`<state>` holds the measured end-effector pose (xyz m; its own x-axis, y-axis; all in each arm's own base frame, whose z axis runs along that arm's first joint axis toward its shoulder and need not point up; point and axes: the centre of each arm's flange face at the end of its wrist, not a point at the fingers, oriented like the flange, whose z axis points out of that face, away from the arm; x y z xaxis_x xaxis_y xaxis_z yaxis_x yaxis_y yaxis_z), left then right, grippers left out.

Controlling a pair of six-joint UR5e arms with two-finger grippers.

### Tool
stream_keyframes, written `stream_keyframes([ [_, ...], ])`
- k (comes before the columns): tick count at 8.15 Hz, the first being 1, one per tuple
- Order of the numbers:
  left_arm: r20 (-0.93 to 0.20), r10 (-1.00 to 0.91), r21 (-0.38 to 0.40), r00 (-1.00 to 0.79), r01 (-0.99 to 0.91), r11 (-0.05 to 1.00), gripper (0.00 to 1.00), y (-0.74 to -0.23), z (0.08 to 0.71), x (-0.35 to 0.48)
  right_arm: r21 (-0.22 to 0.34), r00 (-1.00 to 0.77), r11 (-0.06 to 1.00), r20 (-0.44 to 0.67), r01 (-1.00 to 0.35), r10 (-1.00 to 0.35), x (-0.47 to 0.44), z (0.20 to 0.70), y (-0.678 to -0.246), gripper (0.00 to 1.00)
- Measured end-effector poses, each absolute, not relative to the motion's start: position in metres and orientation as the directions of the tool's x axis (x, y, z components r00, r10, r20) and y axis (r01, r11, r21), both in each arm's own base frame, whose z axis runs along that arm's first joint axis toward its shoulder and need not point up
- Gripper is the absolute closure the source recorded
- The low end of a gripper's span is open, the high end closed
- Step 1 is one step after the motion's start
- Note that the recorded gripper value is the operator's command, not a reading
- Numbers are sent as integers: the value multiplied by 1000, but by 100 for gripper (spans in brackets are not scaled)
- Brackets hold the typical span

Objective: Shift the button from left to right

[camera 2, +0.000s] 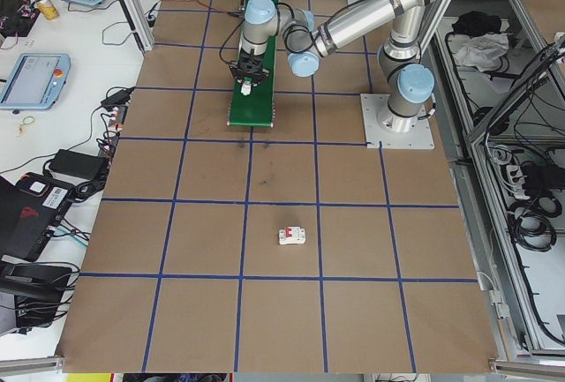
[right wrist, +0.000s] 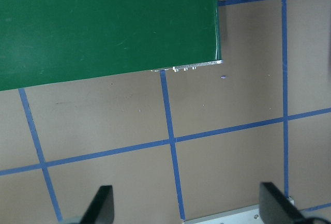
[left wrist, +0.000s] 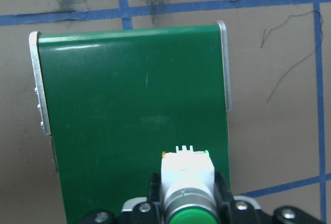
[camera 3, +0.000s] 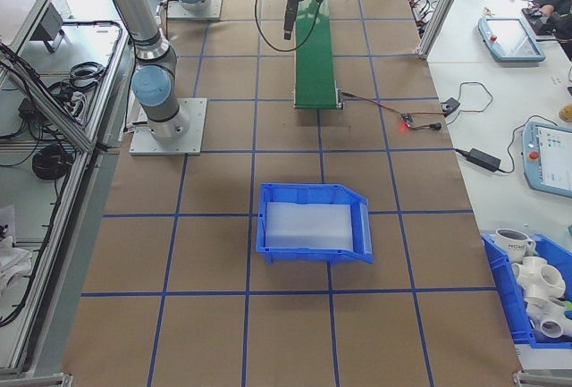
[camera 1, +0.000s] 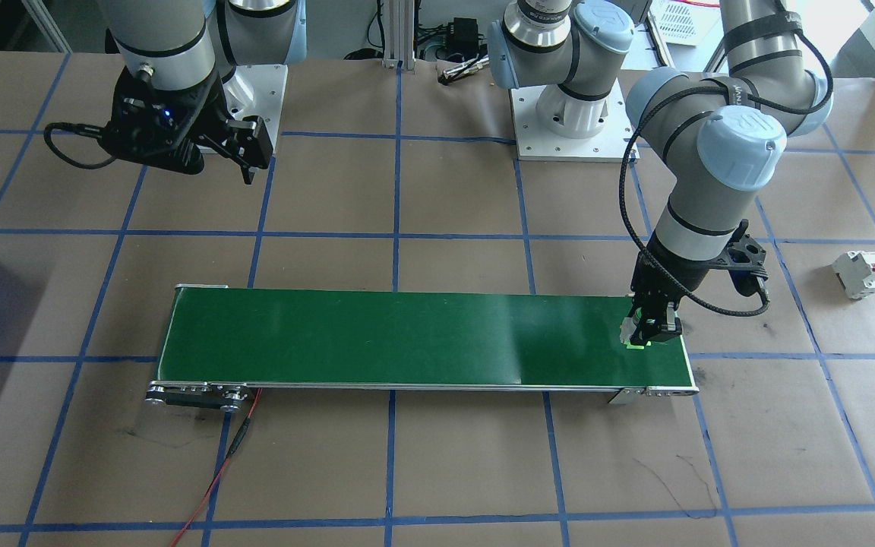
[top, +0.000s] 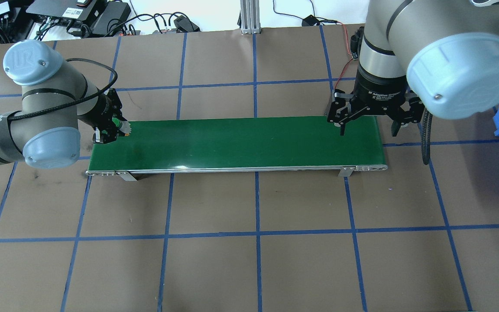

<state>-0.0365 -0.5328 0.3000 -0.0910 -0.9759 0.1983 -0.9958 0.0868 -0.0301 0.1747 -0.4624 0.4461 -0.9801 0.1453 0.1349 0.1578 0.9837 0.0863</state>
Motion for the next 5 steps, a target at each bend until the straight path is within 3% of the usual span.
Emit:
stream_keyframes([
  [2, 177, -981, -23, -83, -997, 80, 100, -535, 289, -36, 45, -985, 990, 115, 131, 125, 179, 425, -491, 0],
  [5, 122, -989, -7, -86, -996, 86, 100, -531, 280, -37, 38, -992, 997, 114, 67, 62, 180, 400, -514, 0],
])
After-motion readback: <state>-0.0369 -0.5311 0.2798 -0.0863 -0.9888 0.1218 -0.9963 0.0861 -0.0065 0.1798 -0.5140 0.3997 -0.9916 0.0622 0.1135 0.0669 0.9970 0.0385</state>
